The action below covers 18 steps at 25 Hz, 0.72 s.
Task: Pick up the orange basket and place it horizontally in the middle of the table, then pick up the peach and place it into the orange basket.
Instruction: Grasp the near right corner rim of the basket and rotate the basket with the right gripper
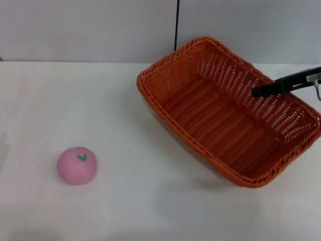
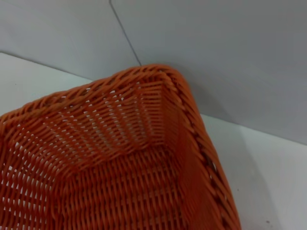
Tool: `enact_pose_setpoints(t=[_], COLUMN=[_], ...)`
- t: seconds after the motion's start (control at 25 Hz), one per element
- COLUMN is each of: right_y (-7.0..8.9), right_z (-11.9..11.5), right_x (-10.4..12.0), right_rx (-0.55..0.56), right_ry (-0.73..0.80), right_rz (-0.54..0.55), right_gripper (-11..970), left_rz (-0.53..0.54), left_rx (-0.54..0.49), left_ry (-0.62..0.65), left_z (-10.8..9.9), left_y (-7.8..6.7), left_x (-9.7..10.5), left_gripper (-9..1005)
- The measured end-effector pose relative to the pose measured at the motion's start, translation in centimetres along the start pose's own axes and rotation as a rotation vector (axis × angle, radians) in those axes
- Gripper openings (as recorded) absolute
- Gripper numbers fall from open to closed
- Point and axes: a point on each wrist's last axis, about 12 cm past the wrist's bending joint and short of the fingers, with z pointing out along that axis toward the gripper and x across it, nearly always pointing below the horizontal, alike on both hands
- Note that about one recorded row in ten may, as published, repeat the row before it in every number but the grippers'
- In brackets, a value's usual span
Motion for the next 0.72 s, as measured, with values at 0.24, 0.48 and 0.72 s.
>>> enact_pose_setpoints(t=[0.24,0.48,0.72], right_y=[-0.07,0.03,0.91], right_z=[0.39,0.37,0.04], right_x=[0.3,0.38,-0.11], right_rx=[0.0,0.001,-0.018], right_ry=[-0.002,-0.007,-0.029], right_rz=[-0.008,-0.048,-0.241], right_gripper=[464,314,187], left_rz=[-0.004,-0.005,-0.001], left_rx=[0.0,0.001,0.002], left_ry=[-0.003,-0.007,-0.006], left_z=[0.04,0.11,0.01], left_y=[-0.1,-0.12,-0.04], left_x=[0.01,0.0,-0.06], left_gripper=[787,784,780])
